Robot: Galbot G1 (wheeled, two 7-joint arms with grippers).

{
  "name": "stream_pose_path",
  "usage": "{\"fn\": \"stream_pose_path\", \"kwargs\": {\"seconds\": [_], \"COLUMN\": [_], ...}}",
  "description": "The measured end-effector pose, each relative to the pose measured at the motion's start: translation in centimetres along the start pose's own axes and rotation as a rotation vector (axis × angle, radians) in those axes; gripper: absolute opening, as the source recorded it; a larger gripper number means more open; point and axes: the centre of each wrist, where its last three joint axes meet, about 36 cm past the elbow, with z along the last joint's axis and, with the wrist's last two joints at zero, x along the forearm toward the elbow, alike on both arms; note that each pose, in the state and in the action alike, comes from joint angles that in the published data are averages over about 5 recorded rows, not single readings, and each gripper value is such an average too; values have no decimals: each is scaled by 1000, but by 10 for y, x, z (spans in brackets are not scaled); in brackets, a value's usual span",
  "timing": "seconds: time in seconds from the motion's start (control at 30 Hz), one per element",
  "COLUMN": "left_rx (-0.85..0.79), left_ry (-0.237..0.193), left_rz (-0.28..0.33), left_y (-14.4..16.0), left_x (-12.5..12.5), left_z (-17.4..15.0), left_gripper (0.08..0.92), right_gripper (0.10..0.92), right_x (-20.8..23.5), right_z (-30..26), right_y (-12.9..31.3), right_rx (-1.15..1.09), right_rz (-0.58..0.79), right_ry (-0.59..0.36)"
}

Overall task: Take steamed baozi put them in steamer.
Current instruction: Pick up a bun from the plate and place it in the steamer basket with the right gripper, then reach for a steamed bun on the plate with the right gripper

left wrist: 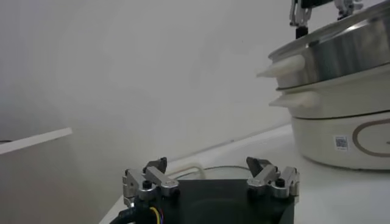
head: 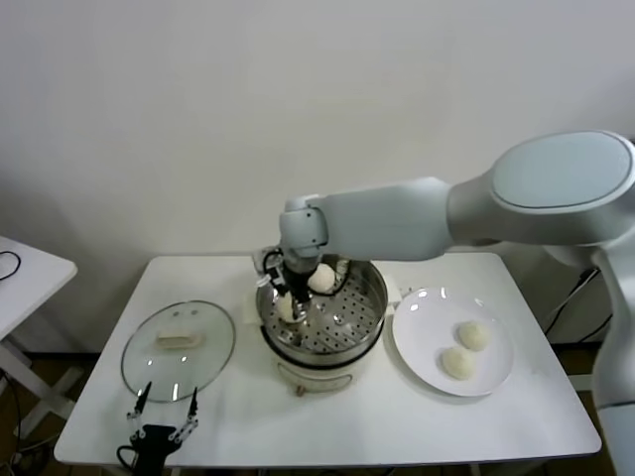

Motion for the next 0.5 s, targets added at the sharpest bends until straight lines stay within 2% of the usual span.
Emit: {"fn": "stream_pose_path", "kwargs": {"seconds": [0.2,0.5], "left_rx": [-2,-5], "left_ry": [-2,-4], "left_rz": [1,3], "left_y": [0,1], "left_x": [0,0], "left_z": [0,-2], "left_gripper": [823,823], "right_gripper": [795,823], "right_x": [-4,26], "right_z": [0,25], "right_y": [0,3], "right_rx": [1,-14], "right_rz": [5,-7], "right_ry": [-9,-25]}}
